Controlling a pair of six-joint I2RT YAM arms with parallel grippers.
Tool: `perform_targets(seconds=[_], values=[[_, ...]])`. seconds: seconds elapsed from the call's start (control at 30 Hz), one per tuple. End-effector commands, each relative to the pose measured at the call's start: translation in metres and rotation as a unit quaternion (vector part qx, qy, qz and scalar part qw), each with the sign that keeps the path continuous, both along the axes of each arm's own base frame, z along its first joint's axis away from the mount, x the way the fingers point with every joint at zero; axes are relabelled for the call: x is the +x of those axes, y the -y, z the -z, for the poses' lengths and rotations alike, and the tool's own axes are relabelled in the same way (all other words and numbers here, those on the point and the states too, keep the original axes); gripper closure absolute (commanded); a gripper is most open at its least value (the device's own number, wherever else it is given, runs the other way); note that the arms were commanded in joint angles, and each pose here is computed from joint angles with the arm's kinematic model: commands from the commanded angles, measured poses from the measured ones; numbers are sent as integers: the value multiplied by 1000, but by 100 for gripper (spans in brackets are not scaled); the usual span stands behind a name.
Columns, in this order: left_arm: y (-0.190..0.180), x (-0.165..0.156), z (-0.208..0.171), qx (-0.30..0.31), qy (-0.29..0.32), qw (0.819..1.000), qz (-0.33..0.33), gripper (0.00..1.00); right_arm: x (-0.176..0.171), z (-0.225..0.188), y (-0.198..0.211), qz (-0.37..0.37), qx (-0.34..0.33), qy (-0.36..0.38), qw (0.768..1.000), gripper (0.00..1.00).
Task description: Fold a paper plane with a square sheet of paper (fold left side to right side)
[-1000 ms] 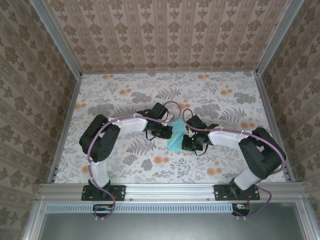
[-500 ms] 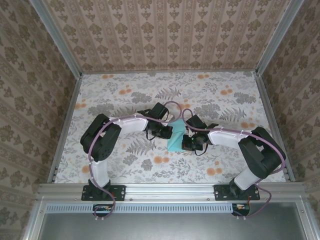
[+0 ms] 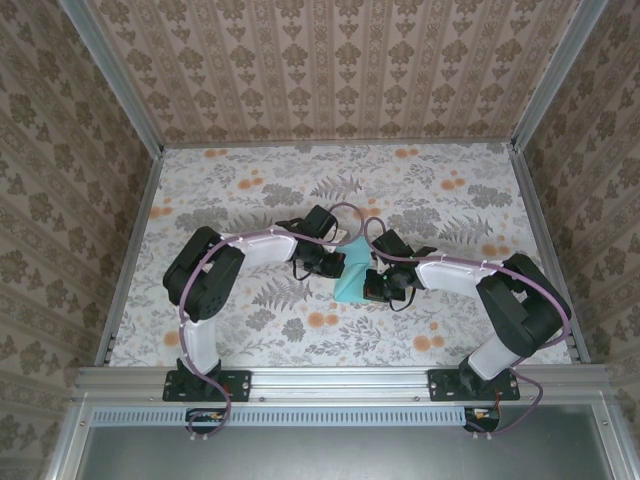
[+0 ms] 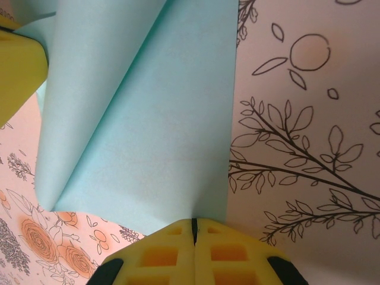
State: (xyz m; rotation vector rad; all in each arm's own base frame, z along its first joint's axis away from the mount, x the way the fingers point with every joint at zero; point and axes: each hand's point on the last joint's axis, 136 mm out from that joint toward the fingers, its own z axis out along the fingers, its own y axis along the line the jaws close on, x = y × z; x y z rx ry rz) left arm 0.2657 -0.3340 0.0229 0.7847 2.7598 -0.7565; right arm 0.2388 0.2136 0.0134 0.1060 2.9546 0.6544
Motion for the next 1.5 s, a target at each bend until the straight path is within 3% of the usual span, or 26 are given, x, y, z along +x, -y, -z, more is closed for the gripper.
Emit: perform_targets(seconds=[0.0, 0.87, 1.47], values=[[-11, -1, 4, 21, 1, 1000, 2, 100, -20, 22, 20, -6, -57, -41, 998, 100], [-15, -5, 2, 21, 5, 1000, 0, 100, -19, 23, 19, -6, -55, -43, 998, 100], [-2, -6, -20, -27, 30, 999, 13, 100, -19, 24, 17, -8, -52, -48, 997, 100]])
